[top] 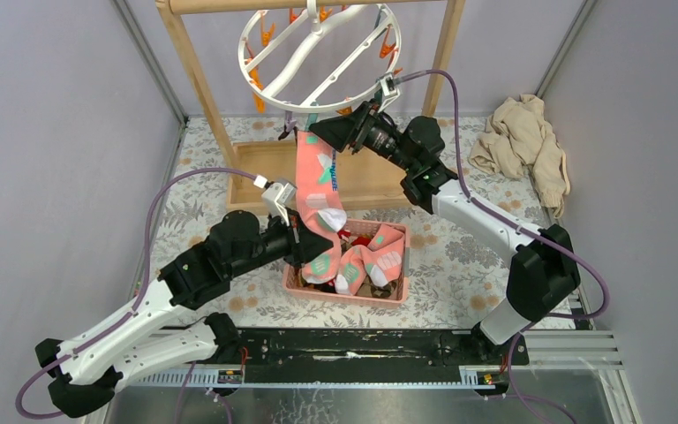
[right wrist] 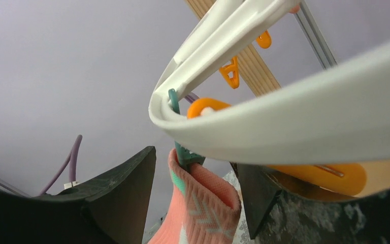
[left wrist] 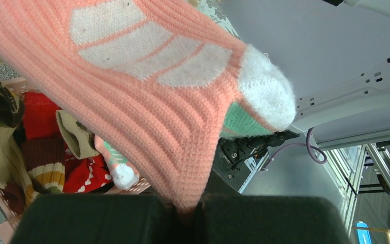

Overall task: Remove the socks clipped to the hanger
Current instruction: Remove the sock from the hanger.

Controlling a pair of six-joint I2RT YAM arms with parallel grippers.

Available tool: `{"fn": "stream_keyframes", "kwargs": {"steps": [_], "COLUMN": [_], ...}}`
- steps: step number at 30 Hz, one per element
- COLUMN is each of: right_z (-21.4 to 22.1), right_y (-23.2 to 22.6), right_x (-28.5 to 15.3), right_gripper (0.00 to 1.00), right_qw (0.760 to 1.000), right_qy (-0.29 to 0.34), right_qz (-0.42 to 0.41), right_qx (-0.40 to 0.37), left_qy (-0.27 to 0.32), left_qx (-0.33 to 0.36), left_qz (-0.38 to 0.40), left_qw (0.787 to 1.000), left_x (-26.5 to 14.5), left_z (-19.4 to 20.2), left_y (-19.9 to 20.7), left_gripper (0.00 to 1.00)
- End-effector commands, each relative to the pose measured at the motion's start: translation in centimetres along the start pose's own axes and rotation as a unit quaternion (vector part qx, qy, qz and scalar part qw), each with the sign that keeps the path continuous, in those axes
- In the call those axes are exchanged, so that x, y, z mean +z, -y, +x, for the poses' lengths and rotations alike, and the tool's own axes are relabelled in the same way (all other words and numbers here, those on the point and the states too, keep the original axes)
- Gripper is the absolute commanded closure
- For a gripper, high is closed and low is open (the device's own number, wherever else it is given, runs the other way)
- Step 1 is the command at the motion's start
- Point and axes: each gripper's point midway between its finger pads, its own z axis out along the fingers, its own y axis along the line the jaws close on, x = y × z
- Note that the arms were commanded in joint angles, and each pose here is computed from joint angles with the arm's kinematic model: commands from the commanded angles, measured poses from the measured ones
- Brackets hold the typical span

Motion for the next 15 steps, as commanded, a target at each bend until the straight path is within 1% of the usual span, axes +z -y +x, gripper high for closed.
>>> {"fn": "stream_keyframes", "kwargs": {"steps": [1, 11, 15], "right_z": [-2.9, -3.4, -3.5], "right_y": [-2.8, -2.4, -2.3], "right_x": [1.0, 1.9, 2.1], "right_gripper": [0.33, 0.34, 0.39], "right_qw": [0.998, 0.998, 0.998], "right_qy": [0.042, 0.050, 0.053], "right_qz": [-0.038, -0.036, -0.035], "right_qx": [-0.026, -0.027, -0.029], "left_qy": [0.018, 0.014, 0.012], "left_qx": [0.002, 0.002, 0.003], "left_qz": [0.029, 0.033, 0.034], "left_qw": [0.999, 0.999, 0.999], "left_x": [0.0, 0.3, 0.4], "left_z": [-0.8, -0.8, -0.7], "left_y": [1.2, 1.4, 1.4], "left_gripper": [0.99, 0.99, 0.99]}}
